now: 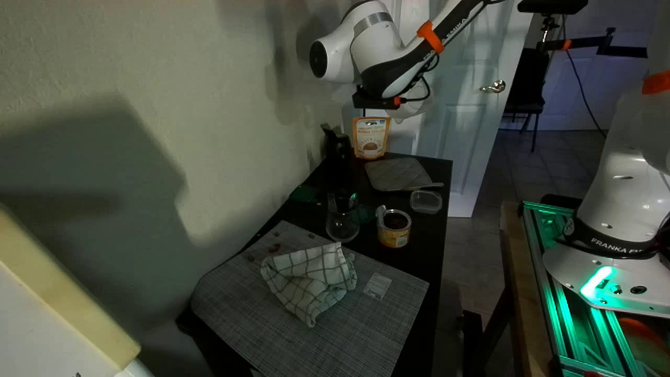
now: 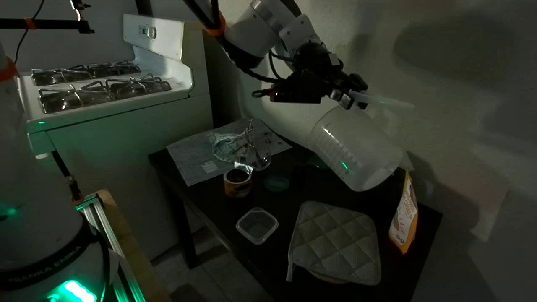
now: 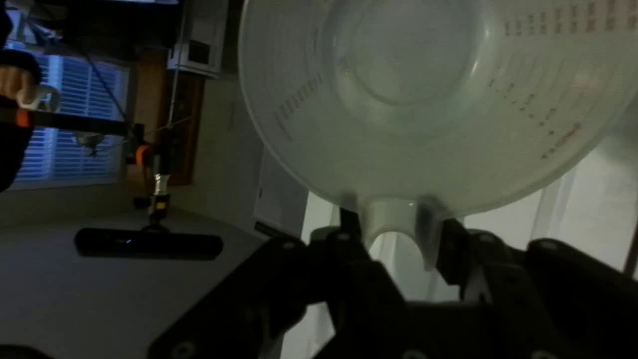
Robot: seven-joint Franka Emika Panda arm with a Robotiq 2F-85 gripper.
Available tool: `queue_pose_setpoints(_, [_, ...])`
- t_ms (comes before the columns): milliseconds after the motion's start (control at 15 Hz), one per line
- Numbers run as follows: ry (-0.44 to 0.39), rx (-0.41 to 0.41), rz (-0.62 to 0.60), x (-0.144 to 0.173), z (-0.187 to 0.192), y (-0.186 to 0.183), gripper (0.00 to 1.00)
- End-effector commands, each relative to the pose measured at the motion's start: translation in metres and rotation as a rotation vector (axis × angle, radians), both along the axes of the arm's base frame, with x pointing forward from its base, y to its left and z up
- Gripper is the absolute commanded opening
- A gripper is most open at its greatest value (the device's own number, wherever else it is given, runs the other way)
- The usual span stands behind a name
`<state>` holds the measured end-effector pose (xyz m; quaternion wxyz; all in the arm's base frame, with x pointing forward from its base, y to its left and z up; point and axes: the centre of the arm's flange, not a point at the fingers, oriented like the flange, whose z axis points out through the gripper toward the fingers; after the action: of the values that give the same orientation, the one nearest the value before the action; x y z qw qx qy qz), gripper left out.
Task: Pour out the black object from the jar
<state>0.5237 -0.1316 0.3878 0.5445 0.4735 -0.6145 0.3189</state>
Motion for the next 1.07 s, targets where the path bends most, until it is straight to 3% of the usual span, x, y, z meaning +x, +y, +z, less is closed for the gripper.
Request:
queue_pose_setpoints(0, [0.061, 0.133, 0.107, 0.014, -0.027, 0.0, 0.11])
queue_pose_setpoints(267, [0.193, 0.214, 0.162, 0.019, -0.039, 0.01, 0.11])
queue_pose_setpoints(467, [0.248, 0.271, 0.195, 0.017, -0.041, 0.008, 0.11])
queue_pose_setpoints(600, [0.24, 0.23, 0.187, 0.019, -0.042, 0.011, 0.11])
queue_pose_setpoints(667, [0.243, 0.231, 0.188, 0.019, -0.042, 0.01, 0.36])
queue_pose_setpoints(1000, [0.242, 0.23, 0.188, 0.019, -0.042, 0.01, 0.36])
